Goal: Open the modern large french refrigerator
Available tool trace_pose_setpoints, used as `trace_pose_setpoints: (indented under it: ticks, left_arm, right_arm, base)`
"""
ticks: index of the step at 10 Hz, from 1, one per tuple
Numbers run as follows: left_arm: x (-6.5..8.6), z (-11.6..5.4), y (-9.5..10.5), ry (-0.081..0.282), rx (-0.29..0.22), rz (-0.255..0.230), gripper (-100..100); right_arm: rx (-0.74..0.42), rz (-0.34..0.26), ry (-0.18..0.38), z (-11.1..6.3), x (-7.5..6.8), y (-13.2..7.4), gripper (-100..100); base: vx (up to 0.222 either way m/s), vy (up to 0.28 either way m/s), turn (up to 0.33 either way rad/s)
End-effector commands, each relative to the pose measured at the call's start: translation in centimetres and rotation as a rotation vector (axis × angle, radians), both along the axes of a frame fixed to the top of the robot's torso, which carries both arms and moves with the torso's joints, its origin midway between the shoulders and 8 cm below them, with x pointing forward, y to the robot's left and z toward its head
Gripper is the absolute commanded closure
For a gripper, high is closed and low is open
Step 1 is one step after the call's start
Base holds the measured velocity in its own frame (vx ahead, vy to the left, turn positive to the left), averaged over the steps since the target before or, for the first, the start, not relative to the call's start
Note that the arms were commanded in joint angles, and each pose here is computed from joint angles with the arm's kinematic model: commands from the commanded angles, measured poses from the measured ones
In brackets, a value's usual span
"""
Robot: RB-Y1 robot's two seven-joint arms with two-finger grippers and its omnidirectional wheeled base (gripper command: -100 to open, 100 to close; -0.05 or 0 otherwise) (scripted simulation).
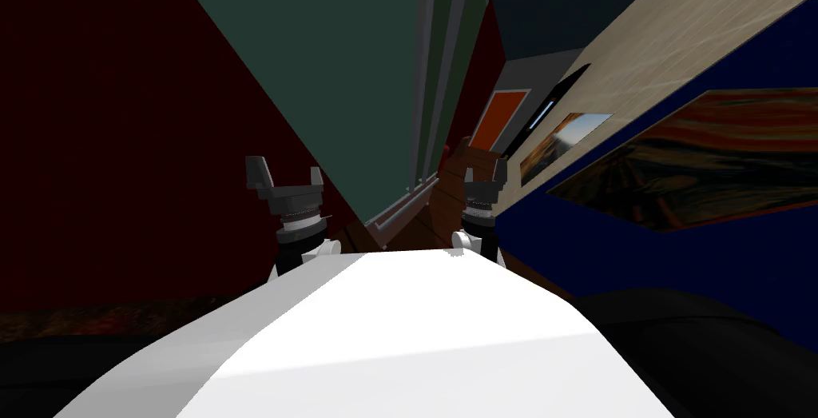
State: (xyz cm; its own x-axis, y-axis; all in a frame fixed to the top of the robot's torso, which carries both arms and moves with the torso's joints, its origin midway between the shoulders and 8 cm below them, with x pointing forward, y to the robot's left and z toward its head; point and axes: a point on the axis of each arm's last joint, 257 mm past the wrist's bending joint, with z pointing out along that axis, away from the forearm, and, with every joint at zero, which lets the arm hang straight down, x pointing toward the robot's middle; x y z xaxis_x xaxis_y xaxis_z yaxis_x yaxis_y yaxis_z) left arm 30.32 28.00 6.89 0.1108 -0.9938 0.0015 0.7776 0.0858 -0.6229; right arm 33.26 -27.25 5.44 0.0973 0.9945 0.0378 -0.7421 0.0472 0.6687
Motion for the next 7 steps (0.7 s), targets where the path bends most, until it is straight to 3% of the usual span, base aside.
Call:
trace_pose_setpoints:
  ticks: [1, 7]
  left_arm:
    - [0.0, 0.0, 0.0, 0.0, 0.0, 0.0, 0]
    - [-0.01, 0.01, 0.0, 0.0, 0.0, 0.0, 0]
  right_arm:
    - [0.0, 0.0, 0.0, 0.0, 0.0, 0.0, 0]
    - [0.0, 0.0, 0.0, 0.01, -0.01, 0.0, 0]
  base:
    - [0.0, 0.0, 0.0]
    - [0.0, 0.0, 0.0]
